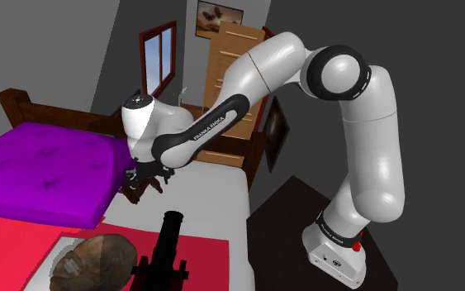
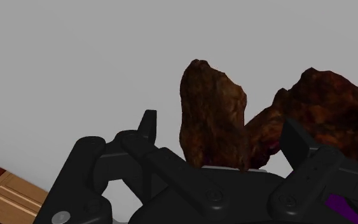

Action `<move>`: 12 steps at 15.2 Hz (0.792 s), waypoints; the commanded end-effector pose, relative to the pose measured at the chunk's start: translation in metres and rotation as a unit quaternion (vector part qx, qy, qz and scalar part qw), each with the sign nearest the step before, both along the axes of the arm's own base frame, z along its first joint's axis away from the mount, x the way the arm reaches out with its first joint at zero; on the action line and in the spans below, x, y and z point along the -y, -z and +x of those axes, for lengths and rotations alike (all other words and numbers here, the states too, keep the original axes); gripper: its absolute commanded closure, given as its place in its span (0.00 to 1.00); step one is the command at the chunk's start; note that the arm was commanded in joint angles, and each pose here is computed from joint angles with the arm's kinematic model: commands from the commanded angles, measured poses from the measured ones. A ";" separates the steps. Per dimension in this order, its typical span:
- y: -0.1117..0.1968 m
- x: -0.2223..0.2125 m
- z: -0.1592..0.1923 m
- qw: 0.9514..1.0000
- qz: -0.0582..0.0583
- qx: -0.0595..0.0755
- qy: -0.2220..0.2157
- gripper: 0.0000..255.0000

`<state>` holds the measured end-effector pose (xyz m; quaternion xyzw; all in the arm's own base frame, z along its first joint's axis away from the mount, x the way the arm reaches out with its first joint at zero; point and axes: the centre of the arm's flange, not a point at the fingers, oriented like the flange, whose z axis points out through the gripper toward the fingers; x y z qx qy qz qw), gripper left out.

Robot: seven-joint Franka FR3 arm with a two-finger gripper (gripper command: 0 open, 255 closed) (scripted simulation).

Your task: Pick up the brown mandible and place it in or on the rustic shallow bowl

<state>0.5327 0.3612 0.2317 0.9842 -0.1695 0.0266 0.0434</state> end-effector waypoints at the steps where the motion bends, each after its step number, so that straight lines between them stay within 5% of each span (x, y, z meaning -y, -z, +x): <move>1: 0.018 0.011 -0.005 0.999 -0.023 -0.027 0.003 1.00; 12: 0.014 0.008 -0.008 0.999 -0.024 -0.027 0.002 1.00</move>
